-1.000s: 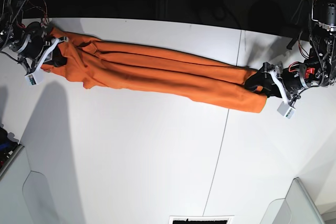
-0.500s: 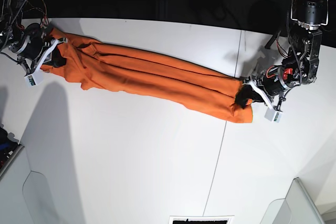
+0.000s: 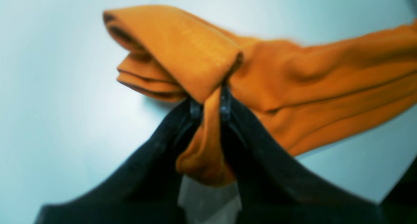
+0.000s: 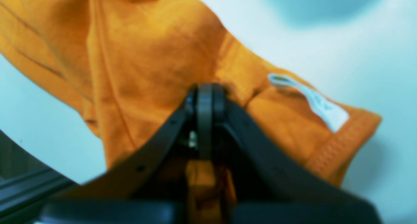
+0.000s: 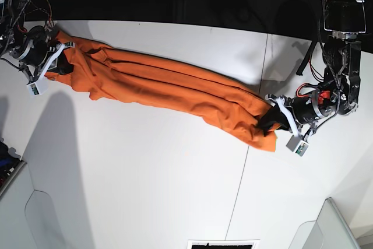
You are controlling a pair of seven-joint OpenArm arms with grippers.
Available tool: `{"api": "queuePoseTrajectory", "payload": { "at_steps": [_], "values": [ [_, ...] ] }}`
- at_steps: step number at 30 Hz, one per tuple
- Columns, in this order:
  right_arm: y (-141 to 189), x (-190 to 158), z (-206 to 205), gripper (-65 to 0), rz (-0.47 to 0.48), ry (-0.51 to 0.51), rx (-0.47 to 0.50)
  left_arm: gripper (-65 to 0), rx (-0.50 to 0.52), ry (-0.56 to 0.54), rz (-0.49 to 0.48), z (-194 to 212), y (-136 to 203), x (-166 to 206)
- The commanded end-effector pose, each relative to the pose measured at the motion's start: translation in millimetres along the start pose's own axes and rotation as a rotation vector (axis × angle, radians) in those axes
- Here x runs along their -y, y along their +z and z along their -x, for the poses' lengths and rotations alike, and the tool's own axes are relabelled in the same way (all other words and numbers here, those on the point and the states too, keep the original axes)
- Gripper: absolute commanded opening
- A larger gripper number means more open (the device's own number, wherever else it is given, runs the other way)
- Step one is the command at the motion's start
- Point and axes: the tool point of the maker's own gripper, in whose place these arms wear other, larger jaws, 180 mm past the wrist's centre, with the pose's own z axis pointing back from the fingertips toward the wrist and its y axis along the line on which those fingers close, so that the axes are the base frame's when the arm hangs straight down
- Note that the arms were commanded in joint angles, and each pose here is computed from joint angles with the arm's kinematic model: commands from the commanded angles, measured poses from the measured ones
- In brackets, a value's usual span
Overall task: Layout the t-shirt on the table in an organized manner, then fold the t-shirt properly
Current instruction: 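Fold the shirt end held by the left gripper toward the right gripper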
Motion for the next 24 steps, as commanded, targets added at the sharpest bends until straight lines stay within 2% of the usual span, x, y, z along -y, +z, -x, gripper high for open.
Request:
{"api": "queuePoseTrajectory", "payload": {
  "at_steps": [1, 5, 8, 16, 20, 21, 24],
  "values": [
    [5, 6, -5, -65.0, 0.016, 0.009, 0.002, -65.0, 0.059, -0.052, 0.006, -22, 9, 5],
    [5, 6, -5, -65.0, 0.017, 0.01, 0.001, -65.0, 0.116, -0.146, 0.044, -39, 21, 39],
    [5, 6, -5, -65.0, 0.018, 0.01, 0.001, -65.0, 0.135, -0.183, 0.12, -39, 20, 75],
    [5, 6, -5, -65.0, 0.018, 0.01, 0.001, -65.0, 0.05, -0.276, 0.321, -10, -28, 178],
    [5, 6, -5, -65.0, 0.017, 0.01, 0.001, -65.0, 0.036, -0.319, 0.349, 0, -48, 206],
    [5, 6, -5, -65.0, 0.018, 0.01, 0.001, -60.7, 0.032, -0.322, 0.345, 2, -53, 207],
    [5, 6, -5, -65.0, 0.018, 0.007, 0.002, -42.1, 0.03, -0.275, 0.355, 9, -65, 212]
  ]
}}
